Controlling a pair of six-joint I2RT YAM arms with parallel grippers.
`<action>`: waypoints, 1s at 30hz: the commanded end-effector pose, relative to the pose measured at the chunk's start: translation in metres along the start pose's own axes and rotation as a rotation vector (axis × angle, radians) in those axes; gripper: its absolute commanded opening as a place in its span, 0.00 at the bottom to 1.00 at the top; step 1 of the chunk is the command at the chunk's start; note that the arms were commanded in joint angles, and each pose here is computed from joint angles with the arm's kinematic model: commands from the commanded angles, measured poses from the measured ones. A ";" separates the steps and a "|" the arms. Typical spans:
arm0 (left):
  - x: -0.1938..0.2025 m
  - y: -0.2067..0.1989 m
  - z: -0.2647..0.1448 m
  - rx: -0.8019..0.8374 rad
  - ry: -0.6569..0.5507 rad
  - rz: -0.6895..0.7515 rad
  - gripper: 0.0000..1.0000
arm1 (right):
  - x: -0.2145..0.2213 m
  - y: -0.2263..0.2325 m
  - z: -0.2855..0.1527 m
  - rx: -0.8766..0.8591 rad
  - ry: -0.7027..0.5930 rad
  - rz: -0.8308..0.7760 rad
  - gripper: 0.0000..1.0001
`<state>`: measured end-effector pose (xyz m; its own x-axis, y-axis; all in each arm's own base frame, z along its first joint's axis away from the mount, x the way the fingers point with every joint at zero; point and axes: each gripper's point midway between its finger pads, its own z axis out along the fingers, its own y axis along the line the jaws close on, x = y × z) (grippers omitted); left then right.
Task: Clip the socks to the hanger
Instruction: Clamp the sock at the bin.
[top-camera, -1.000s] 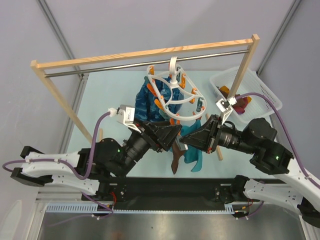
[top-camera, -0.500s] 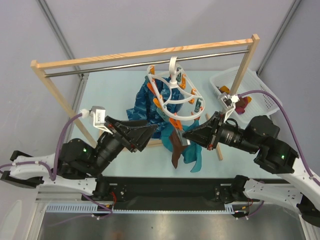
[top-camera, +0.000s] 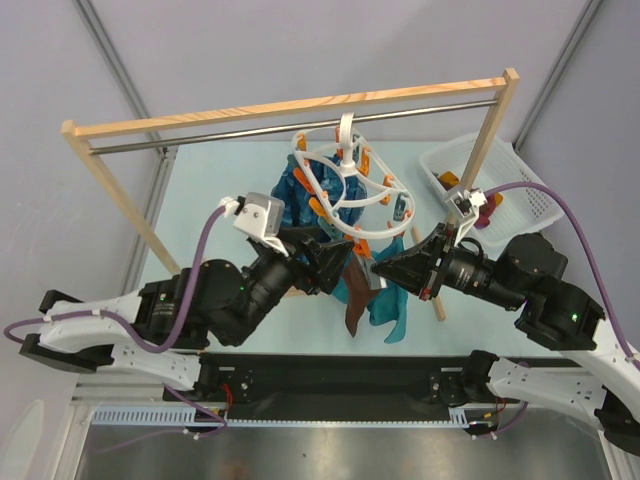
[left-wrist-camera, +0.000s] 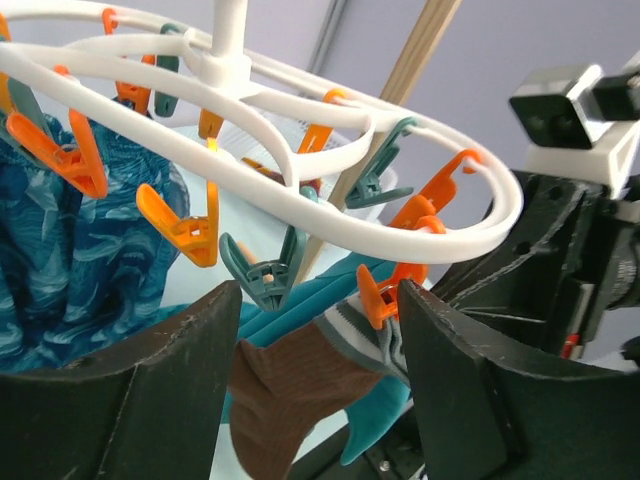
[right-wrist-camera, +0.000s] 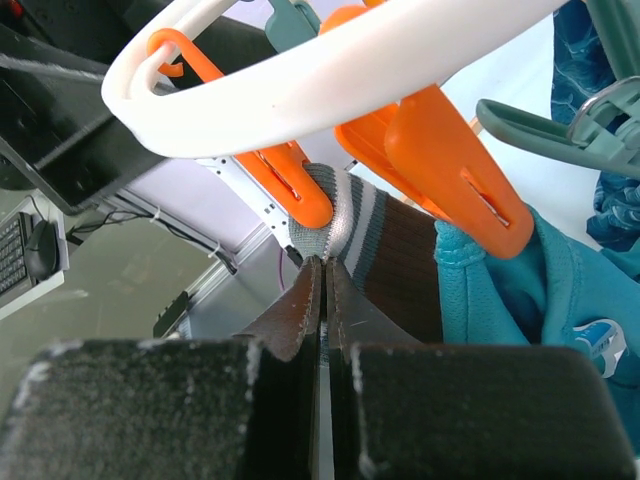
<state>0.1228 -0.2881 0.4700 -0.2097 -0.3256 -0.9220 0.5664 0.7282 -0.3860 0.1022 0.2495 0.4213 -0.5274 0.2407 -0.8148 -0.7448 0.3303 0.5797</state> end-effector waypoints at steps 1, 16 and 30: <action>-0.009 0.014 -0.002 -0.074 0.001 0.017 0.68 | -0.017 0.011 -0.007 -0.019 -0.053 -0.026 0.01; -0.018 0.024 0.001 -0.135 -0.035 0.041 0.61 | -0.017 0.009 -0.009 -0.015 -0.055 -0.026 0.01; -0.024 0.030 -0.017 -0.002 -0.062 -0.009 0.65 | -0.017 0.007 -0.011 -0.005 -0.057 -0.035 0.01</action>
<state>0.1324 -0.2415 0.4769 -0.1764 -0.3761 -0.9096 0.5477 0.7303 -0.4082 0.1021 0.2419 0.4239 -0.5114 0.2568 -0.8201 -0.7446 0.3440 0.5720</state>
